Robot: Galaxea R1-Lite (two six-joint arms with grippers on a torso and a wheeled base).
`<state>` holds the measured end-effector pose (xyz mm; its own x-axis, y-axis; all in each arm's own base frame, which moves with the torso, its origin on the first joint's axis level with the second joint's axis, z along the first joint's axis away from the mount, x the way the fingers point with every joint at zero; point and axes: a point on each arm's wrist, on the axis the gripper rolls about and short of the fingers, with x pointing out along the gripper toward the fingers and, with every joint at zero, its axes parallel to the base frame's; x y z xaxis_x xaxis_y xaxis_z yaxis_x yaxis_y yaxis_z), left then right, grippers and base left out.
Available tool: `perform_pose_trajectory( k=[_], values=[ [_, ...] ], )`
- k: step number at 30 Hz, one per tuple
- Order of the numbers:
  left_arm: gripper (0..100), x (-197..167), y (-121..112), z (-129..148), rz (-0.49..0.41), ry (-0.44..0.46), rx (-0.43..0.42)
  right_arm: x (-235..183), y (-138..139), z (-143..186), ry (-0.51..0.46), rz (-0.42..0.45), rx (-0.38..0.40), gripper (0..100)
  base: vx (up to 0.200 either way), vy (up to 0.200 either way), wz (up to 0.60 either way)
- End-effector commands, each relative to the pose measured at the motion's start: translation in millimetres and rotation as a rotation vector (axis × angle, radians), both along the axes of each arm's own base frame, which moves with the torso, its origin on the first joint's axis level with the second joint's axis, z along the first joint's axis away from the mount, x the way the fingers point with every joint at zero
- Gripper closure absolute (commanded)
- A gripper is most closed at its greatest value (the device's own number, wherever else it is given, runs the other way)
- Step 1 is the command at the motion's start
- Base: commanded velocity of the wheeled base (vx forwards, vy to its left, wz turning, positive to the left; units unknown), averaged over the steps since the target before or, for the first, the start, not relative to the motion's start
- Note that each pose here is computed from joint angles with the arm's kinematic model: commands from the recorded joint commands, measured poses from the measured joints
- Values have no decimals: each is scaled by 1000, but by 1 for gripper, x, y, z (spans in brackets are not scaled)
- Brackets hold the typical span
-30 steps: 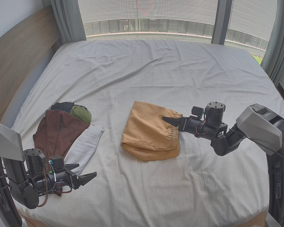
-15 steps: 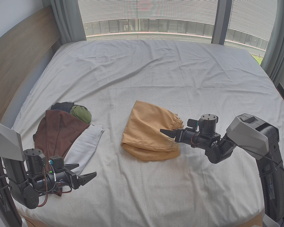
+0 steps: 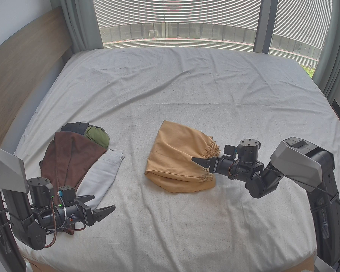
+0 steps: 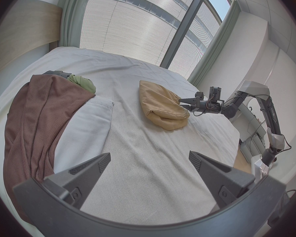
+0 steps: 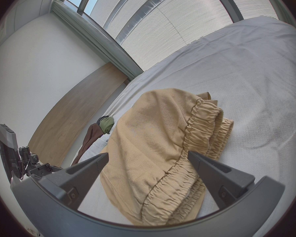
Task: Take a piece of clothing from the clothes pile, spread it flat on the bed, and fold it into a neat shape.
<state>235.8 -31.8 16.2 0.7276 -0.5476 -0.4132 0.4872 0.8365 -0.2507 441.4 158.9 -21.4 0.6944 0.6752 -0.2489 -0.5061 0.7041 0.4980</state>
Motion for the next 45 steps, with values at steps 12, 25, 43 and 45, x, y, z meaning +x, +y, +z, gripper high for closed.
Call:
perform_pose_trajectory(
  k=[12, 25, 43, 45],
  values=[
    [0, -20, 2, 75, 7, -245, -142, -99, -32, 213, -308, -8, 102, 0, 0, 0, 0],
    [0, -90, -4, 136, -56, -457, -316, -247, -95, 275, -493, -63, 149, 0, 0, 0, 0],
    [0, -182, 12, 154, -40, -570, -368, -411, -147, 246, -657, -248, 93, 0, 0, 0, 0],
    [0, -203, 16, 154, -41, -587, -371, -430, -149, 238, -665, -250, 76, 0, 0, 0, 0]
  ],
)
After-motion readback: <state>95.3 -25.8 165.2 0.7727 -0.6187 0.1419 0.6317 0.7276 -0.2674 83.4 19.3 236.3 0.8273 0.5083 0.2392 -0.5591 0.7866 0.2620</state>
